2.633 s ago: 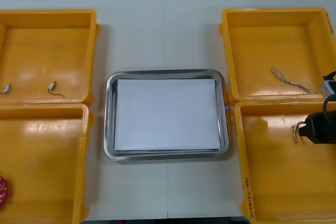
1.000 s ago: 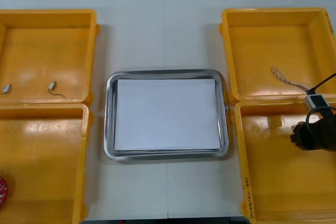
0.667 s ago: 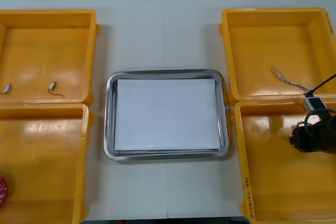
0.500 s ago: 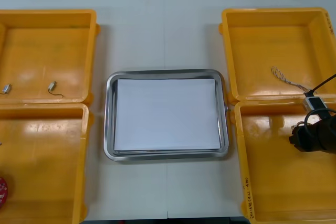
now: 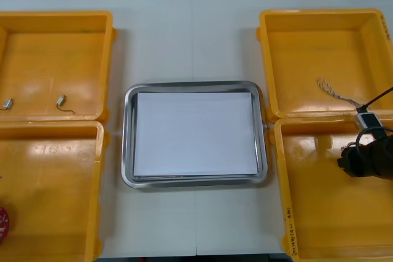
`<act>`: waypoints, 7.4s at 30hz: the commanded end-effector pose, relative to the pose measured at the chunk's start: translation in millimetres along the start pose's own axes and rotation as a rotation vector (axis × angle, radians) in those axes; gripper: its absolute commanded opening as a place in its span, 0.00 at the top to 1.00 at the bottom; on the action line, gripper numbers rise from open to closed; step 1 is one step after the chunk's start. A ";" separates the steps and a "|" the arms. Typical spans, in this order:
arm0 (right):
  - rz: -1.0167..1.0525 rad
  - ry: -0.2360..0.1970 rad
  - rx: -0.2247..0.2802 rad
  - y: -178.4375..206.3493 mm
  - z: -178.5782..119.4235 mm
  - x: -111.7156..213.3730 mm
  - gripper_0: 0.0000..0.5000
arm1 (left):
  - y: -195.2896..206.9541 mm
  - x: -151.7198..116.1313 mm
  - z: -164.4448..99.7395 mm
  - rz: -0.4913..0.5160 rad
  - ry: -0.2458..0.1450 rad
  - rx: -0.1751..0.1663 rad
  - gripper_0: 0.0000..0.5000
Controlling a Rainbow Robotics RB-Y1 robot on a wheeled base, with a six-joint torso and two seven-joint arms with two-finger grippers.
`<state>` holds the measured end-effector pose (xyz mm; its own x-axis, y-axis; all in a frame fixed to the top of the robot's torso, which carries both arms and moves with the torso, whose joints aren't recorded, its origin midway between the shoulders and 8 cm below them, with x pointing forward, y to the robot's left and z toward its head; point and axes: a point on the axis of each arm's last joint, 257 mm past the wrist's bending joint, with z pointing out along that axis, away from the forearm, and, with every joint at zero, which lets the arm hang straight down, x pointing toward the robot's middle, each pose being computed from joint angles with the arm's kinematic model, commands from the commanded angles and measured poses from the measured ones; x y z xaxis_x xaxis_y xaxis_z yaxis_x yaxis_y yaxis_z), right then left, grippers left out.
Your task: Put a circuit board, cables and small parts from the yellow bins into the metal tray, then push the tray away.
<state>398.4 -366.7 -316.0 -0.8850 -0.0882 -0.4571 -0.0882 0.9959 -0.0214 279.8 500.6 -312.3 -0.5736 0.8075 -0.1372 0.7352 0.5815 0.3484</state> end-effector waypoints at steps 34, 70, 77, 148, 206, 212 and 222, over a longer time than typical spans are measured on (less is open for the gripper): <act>-0.047 -0.008 0.016 -15.3 -3.2 10.0 1.00 | -41.5 11.1 26.9 0.048 0.000 0.029 0.00; 0.081 0.114 -0.053 45.1 -89.8 86.8 1.00 | -35.7 13.8 31.6 0.022 0.004 0.039 1.00; 0.073 0.077 -0.042 52.8 -73.5 96.4 1.00 | -31.4 7.1 29.7 0.026 -0.009 0.036 1.00; -0.662 -0.042 0.096 24.8 -63.1 26.2 0.00 | -12.3 -118.8 -1.4 -0.023 0.036 -0.036 0.12; -0.924 -0.026 -0.039 33.8 -5.8 44.4 0.00 | -23.2 -76.7 -9.9 0.094 -0.121 0.118 0.00; -0.923 -0.022 -0.045 32.4 -1.9 45.1 0.00 | -30.6 -78.6 -5.7 0.097 -0.133 0.127 0.00; -0.912 -0.020 -0.067 33.8 4.7 46.0 0.19 | -38.8 -82.5 1.9 0.109 -0.141 0.129 0.00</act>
<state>343.6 -341.1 -346.9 -0.4786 -0.8332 -0.2769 -0.7748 0.5491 -0.3132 311.4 402.6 -311.7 -0.5196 0.7999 -0.3003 0.7764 0.5887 0.2250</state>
